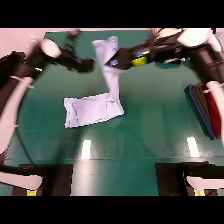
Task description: Fold the shirts.
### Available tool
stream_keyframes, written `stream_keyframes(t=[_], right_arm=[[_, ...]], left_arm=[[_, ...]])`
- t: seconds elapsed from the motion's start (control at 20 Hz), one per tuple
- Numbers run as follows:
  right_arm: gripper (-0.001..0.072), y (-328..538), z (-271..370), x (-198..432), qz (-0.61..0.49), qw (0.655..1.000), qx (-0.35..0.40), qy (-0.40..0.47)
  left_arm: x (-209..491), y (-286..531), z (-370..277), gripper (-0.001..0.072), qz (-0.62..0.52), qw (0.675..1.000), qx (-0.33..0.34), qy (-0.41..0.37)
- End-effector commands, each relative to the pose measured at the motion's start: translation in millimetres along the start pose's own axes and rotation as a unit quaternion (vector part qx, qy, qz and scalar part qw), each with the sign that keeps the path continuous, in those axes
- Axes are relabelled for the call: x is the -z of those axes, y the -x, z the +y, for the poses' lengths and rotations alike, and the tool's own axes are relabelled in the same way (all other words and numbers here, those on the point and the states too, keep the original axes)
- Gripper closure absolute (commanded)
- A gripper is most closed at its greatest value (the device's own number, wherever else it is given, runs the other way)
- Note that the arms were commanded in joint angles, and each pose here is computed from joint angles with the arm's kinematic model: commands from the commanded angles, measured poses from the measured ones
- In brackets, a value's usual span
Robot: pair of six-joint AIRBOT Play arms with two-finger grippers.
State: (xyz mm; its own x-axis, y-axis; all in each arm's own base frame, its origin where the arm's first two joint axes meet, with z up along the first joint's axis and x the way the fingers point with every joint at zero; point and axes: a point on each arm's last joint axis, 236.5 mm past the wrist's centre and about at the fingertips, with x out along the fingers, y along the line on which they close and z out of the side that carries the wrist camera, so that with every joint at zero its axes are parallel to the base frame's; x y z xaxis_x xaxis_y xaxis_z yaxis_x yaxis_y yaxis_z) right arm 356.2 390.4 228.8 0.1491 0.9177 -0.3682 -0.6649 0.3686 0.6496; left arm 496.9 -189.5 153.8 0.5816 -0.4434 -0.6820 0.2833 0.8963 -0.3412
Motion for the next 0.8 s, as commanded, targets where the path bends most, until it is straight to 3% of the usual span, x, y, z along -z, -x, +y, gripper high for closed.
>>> stream_keyframes(t=[0.0, 0.05, 0.25, 0.4, 0.6, 0.65, 0.7, 0.75], right_arm=[[0.0372, -95, 42, 18, -0.028, 0.997, -0.076, 0.009], [0.0291, -116, 48, 28, -0.027, 0.995, -0.092, 0.0], [0.0308, -123, 32, 41, -0.004, 0.996, -0.079, 0.03], [0.0348, -78, -28, 44, 0.035, 0.997, 0.01, 0.065], [0.0344, 7, -152, 88, 0.08, 0.983, 0.159, -0.044], [0.0311, 26, -181, 104, 0.087, 0.975, 0.186, -0.082], [0.0151, 43, -209, 121, 0.086, 0.967, 0.204, -0.129], [0.0094, 54, -231, 137, 0.085, 0.956, 0.215, -0.18]], left_arm=[[-52, 115, 52, 0.0683, -0.106, 0.99, -0.092, -0.018], [-58, 138, 57, 0.0683, -0.127, 0.986, -0.103, -0.016], [-63, 175, 66, 0.0682, -0.153, 0.981, -0.12, -0.009], [-52, 168, 61, 0.0683, -0.131, 0.986, -0.104, 0.0], [-48, 157, 52, 0.0683, -0.117, 0.989, -0.095, -0.006], [-47, 154, 46, 0.0683, -0.116, 0.989, -0.09, -0.014], [-47, 148, 38, 0.0683, -0.114, 0.99, -0.082, -0.02], [-45, 141, 30, 0.0683, -0.109, 0.991, -0.075, -0.027]])
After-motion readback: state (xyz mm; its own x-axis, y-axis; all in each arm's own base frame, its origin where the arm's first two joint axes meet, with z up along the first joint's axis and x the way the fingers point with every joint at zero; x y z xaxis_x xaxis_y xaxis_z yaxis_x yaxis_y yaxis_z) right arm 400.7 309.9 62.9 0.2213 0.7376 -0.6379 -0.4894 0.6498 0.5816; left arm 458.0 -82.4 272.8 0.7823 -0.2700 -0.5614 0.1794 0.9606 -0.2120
